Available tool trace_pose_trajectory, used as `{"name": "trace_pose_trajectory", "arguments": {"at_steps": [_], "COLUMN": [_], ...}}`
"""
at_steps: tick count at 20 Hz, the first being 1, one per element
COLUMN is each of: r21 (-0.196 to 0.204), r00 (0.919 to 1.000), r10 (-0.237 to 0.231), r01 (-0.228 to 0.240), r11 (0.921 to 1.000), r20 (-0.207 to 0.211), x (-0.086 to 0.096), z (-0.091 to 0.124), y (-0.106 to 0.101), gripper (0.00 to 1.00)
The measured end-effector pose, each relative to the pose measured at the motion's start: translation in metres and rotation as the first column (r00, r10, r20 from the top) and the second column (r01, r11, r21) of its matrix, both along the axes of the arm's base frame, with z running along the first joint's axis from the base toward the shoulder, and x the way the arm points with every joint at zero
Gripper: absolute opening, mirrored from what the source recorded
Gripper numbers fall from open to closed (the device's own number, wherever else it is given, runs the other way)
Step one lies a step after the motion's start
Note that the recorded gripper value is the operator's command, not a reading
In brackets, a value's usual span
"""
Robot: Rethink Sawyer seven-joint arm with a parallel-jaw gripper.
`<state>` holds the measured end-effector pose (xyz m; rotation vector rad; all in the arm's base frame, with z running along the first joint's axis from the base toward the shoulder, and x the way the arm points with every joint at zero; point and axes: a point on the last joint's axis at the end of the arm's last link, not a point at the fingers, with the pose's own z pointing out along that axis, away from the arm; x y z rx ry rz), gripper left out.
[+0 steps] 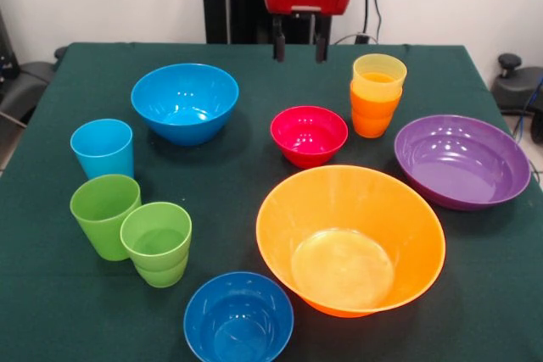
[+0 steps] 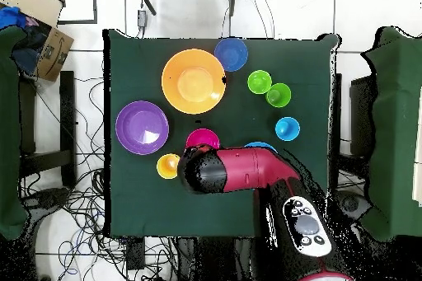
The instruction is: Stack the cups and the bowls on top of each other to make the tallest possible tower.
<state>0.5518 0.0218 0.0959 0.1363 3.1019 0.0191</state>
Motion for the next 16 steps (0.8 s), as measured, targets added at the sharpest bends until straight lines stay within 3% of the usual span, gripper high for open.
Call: {"name": "trace_pose_trajectory", "arguments": {"at_steps": [8,16], "r21": [0.018,0.04], "r00": [0.9994,0.9994], "r10": [0.015,-0.001], "r01": [-0.014,0.003], "r11": [0.9997,0.9992], "r20": [-0.031,-0.034], "x": [-0.002,0.004], "z": [-0.025,-0.035], "y": [0.001,-0.005], "gripper": [1.0,1.0]}}
